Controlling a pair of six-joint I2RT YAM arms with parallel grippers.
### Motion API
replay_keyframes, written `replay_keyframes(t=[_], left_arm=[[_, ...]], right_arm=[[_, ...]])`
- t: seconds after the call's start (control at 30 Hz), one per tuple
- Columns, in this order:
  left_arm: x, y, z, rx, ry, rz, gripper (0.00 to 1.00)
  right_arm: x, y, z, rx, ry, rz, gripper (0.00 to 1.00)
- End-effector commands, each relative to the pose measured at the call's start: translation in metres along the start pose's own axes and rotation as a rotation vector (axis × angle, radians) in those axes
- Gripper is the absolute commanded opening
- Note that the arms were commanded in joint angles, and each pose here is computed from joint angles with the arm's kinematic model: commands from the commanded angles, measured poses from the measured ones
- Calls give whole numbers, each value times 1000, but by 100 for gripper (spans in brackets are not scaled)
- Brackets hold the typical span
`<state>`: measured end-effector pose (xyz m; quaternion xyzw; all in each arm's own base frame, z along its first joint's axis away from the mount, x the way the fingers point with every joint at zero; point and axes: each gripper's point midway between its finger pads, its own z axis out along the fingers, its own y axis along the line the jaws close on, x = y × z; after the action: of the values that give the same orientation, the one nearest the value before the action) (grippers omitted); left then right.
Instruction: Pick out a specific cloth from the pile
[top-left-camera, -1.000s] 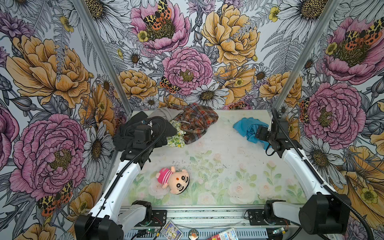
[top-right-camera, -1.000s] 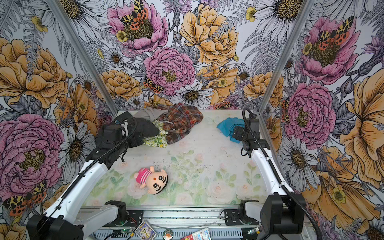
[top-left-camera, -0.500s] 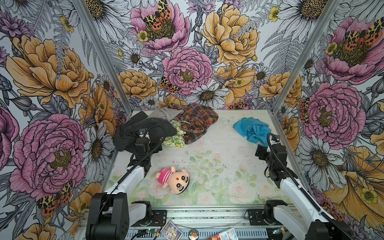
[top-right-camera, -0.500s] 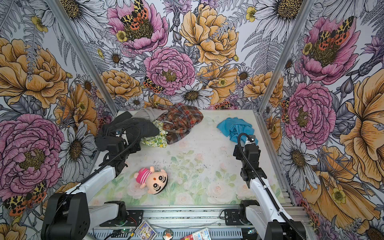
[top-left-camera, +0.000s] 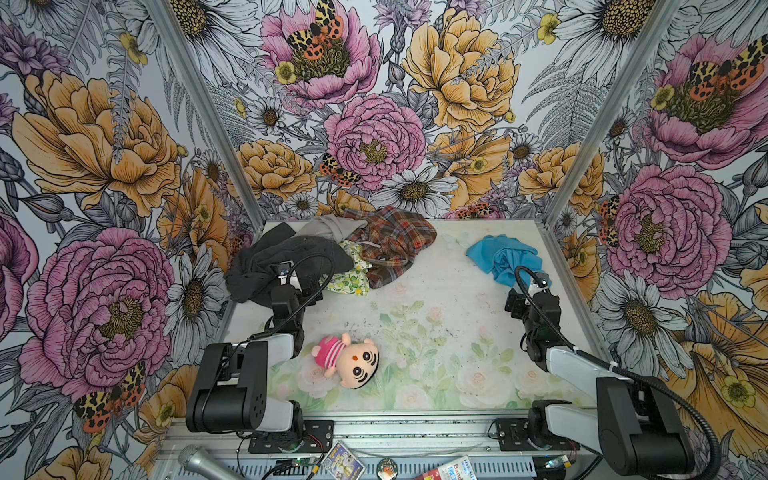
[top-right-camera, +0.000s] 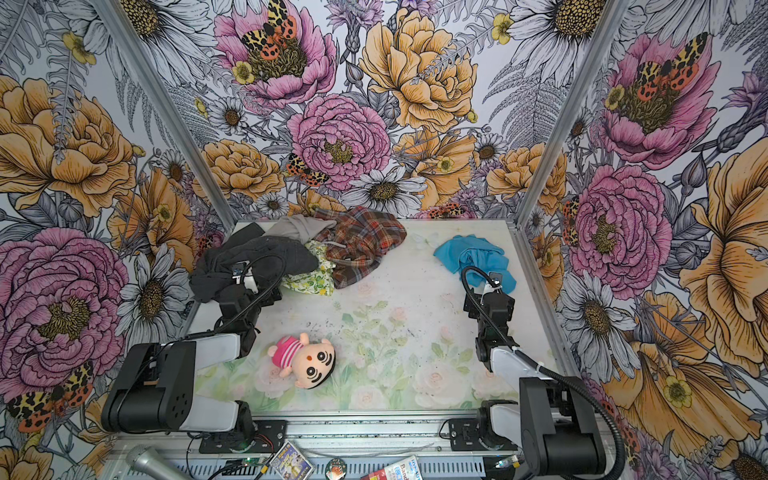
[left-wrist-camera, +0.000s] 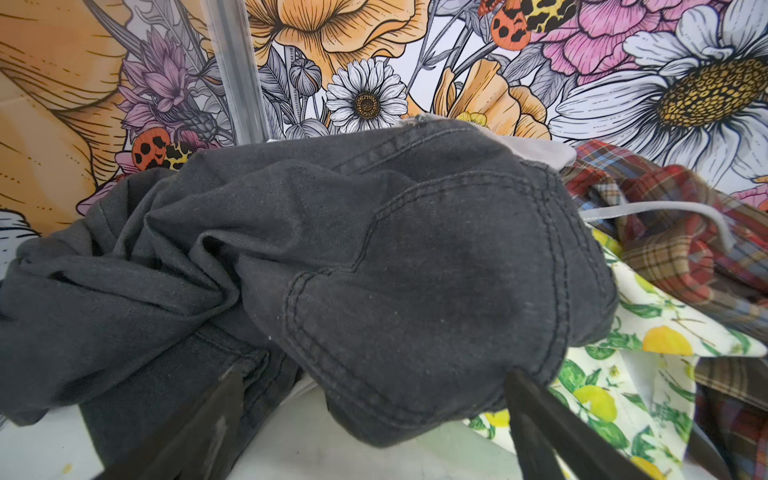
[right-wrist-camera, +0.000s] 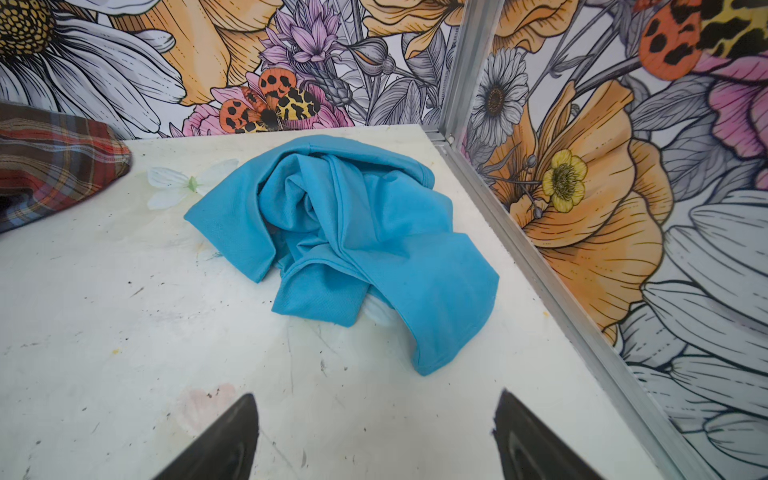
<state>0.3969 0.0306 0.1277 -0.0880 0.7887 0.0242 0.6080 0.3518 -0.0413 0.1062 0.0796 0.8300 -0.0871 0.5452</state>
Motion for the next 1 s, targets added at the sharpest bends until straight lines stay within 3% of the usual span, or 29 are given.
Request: replay_keyframes(t=[0.0,0.1,0.13,0.17,0.23,0.37,0.97], left_arm=[[-7,2,5,0,-76,-4,99],[-3,-7,6,30,-77,27,99],[-3,-7,6,28,-78,31,99],[-3,-7,6,27,-79,31,99],[-3,-7,6,26,-79,30,99],[-3,-7,6,26,-78,31,99],[-4,-8,6,25,-80,34,99]], right_arm=[[-42,6,8,-22,-156,14,90],[-43,12,20,-46,-164,27,90],[-38,16,23,-67,-173,21,99],[-37,19,24,-77,-193,19,99],[-28,24,25,-90,-221,-1,99],[-23,11,38,-12,-137,34,99],[-26,12,36,-13,-154,31,99]])
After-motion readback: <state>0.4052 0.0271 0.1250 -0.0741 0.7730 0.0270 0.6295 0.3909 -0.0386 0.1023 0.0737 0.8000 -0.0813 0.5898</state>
